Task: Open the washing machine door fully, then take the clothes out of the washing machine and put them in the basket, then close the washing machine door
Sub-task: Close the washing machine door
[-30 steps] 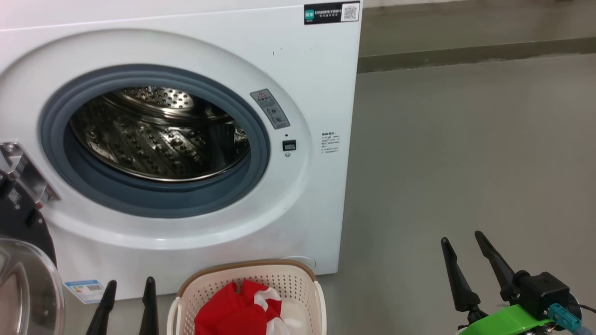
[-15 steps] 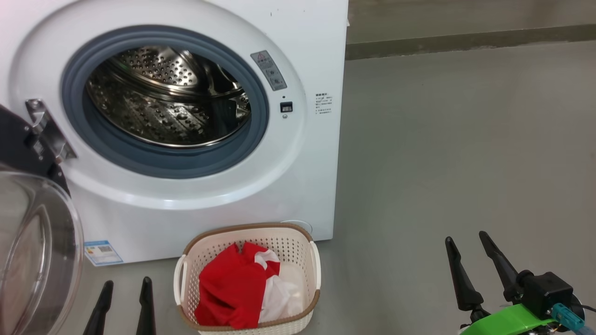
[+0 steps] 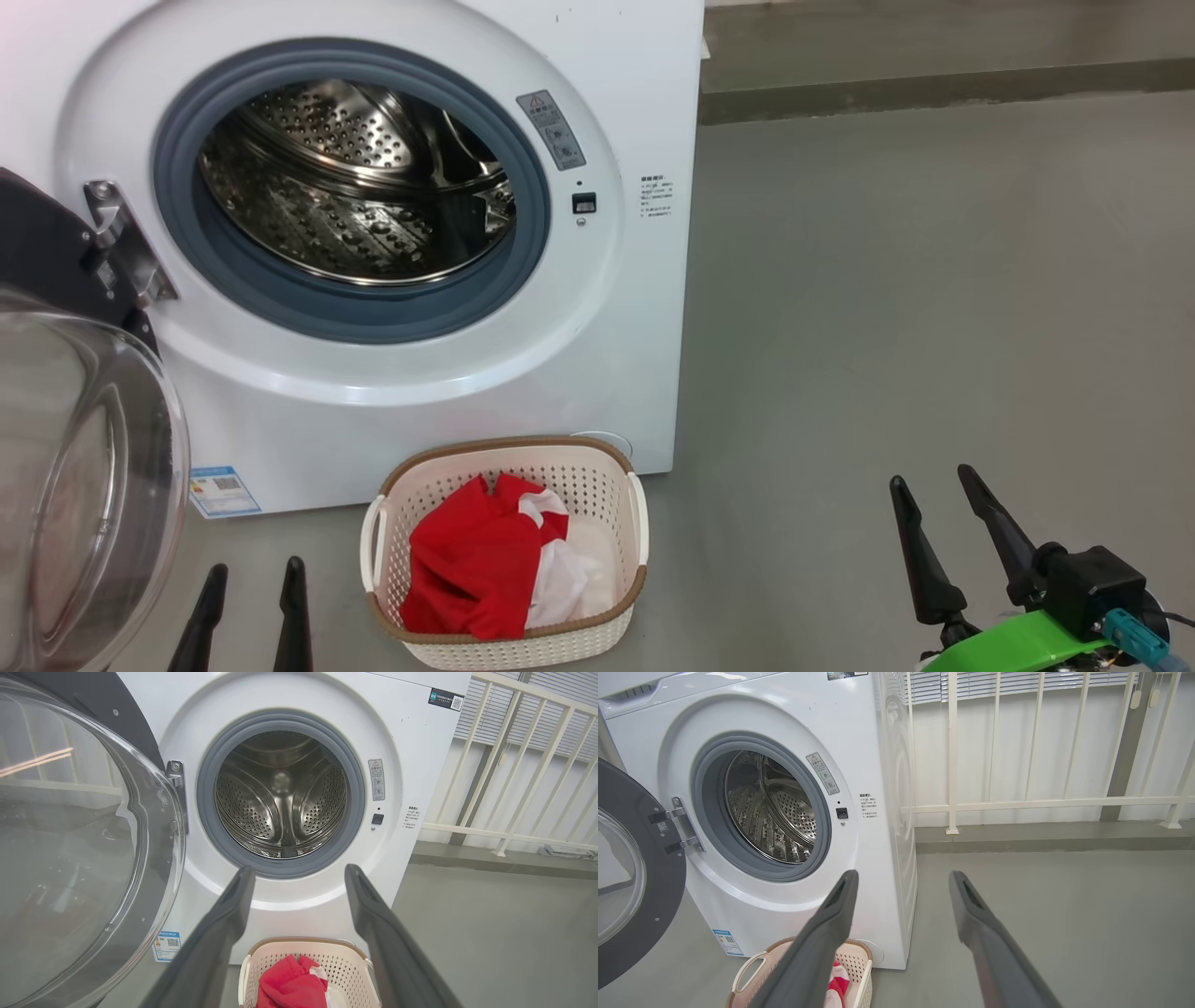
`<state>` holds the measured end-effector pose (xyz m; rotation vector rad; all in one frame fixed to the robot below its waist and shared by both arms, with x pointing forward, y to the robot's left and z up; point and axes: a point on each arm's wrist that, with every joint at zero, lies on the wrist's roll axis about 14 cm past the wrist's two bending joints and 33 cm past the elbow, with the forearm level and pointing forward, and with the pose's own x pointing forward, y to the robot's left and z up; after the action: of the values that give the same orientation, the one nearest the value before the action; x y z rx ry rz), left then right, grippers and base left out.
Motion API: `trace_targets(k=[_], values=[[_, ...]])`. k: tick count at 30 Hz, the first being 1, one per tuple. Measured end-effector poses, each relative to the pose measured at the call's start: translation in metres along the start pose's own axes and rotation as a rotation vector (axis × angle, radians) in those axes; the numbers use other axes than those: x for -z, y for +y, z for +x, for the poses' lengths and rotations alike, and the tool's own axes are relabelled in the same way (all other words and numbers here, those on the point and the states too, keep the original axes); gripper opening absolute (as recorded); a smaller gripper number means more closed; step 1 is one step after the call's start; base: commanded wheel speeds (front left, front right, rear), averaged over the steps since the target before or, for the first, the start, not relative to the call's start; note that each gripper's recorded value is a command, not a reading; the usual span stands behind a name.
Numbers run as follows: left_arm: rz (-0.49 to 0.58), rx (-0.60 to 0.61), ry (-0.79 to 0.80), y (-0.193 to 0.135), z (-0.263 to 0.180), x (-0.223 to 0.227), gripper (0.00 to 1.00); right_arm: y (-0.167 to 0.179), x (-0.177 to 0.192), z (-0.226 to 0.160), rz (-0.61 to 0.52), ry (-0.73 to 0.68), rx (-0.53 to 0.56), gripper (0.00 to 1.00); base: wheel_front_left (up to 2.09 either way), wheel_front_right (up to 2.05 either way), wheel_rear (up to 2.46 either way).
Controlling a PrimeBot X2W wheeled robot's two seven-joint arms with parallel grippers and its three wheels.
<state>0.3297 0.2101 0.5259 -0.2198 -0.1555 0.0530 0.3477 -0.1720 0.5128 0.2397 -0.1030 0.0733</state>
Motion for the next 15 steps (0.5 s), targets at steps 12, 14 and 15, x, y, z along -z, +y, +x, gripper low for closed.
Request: trace_targets(k=[12,14,15], values=[[0.024,-0.053,-0.006,0.015,-0.013,-0.003,1.0,0.019,0.004,0.009,0.002,0.012,-0.061,1.0,0.0,0.0,0.0],[0.03,-0.074,-0.013,0.021,-0.017,-0.006,1.0,0.026,0.006,0.011,0.003,0.018,-0.084,1.0,0.0,0.0,0.0],[0.034,-0.086,-0.016,0.025,-0.019,-0.007,1.0,0.03,0.007,0.012,0.003,0.02,-0.096,1.0,0.0,0.0,0.0]])
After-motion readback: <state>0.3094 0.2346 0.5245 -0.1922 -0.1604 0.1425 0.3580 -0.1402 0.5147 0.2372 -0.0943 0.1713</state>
